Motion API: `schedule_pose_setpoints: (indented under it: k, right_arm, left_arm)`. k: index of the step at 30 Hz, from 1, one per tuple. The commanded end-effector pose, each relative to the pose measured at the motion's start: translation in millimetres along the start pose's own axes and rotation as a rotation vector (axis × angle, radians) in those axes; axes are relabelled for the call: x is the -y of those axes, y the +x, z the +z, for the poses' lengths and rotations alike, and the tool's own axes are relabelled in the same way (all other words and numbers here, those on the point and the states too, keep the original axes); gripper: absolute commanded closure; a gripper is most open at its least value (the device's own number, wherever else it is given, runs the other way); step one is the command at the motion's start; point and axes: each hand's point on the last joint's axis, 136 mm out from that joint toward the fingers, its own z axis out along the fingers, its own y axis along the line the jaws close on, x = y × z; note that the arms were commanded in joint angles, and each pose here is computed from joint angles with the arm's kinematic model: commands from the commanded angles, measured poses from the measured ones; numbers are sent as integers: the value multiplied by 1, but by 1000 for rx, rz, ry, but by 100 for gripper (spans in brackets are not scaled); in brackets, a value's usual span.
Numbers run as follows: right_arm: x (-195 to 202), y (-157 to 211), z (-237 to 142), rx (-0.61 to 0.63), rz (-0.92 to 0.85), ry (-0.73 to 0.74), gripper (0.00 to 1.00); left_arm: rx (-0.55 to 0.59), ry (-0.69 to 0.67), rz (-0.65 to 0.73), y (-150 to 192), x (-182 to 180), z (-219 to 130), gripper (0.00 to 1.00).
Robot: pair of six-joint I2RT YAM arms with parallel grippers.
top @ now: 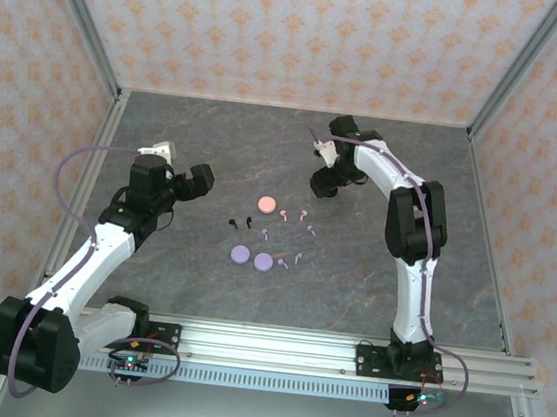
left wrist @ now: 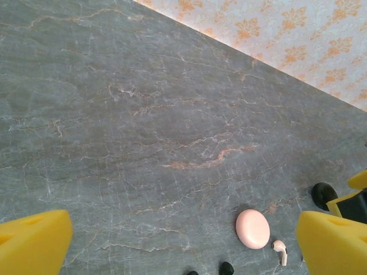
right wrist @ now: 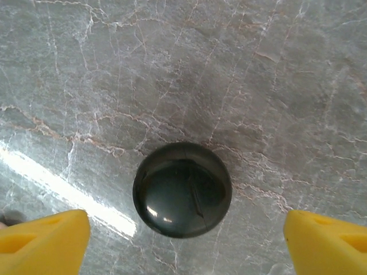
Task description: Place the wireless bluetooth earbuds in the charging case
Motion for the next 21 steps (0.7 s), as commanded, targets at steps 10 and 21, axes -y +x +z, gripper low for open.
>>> schedule_pose_setpoints:
  k: [10, 21]
  right_arm:
    - [-5, 4, 22, -110, -63, -19, 23]
    - [0, 16, 35, -164, -79, 4, 37]
  left_arm:
    - [13, -19, 6, -6, 0, -5, 0]
    - [9, -19, 2, -6, 2, -4, 0]
